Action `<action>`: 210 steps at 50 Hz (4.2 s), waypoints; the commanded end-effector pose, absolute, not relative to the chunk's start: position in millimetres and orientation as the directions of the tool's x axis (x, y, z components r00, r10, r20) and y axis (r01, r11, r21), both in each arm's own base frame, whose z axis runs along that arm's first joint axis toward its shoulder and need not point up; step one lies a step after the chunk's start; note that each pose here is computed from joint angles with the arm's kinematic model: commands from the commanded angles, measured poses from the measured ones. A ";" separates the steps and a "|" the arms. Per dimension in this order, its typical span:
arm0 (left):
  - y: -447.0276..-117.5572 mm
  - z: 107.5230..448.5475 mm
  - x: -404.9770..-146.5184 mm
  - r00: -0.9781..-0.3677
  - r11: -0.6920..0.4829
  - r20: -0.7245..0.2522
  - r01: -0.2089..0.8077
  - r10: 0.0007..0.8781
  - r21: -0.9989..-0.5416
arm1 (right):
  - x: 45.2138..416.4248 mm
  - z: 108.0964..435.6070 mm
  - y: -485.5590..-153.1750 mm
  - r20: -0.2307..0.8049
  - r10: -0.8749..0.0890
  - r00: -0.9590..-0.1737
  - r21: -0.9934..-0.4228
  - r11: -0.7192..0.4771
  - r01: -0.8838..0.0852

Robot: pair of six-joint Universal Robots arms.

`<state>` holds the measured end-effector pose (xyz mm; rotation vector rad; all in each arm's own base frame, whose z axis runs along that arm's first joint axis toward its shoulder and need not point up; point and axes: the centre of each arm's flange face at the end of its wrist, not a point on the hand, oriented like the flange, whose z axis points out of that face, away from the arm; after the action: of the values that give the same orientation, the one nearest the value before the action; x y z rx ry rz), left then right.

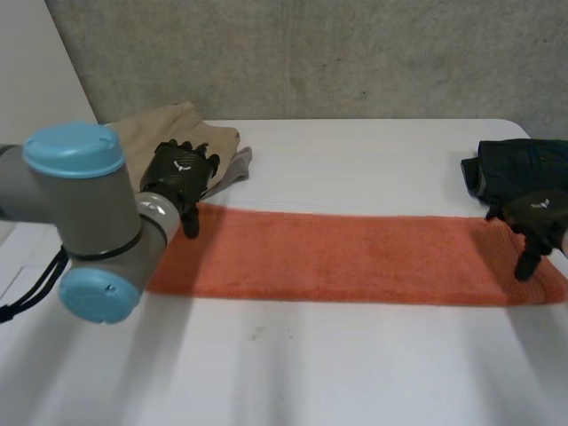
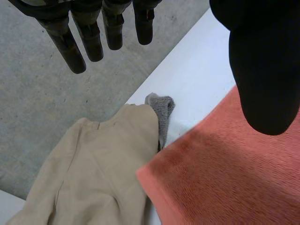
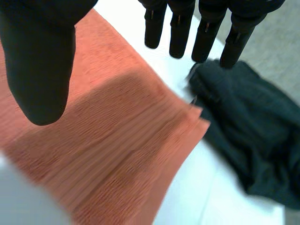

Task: Fold the laundry.

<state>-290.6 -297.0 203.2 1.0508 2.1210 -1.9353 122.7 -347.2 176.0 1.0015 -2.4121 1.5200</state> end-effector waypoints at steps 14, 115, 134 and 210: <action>-286.0 191.3 -283.0 -0.770 -0.040 -0.477 0.510 0.424 -0.859 | 77.4 124.7 -352.4 0.475 -0.401 -0.784 -0.754 0.274 -0.597; -239.2 234.2 -267.4 -0.805 -0.106 -0.437 0.433 0.402 -0.895 | 376.0 122.2 -152.8 0.743 -0.663 -0.097 -0.637 -0.653 -0.410; -233.0 234.4 -358.2 -0.782 -0.118 -0.225 0.193 0.582 -0.974 | 278.3 211.6 -256.8 -0.057 -0.656 -0.753 -0.992 0.120 -0.030; -219.2 262.4 -357.5 -0.464 -0.122 -0.215 0.222 0.859 -0.967 | 339.6 108.4 -163.6 0.316 -0.744 -0.589 -0.919 -0.085 -0.385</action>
<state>-356.5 -219.4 267.3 1.6917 2.2793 -2.3267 332.2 -154.6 119.3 1.4954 -2.3531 2.0518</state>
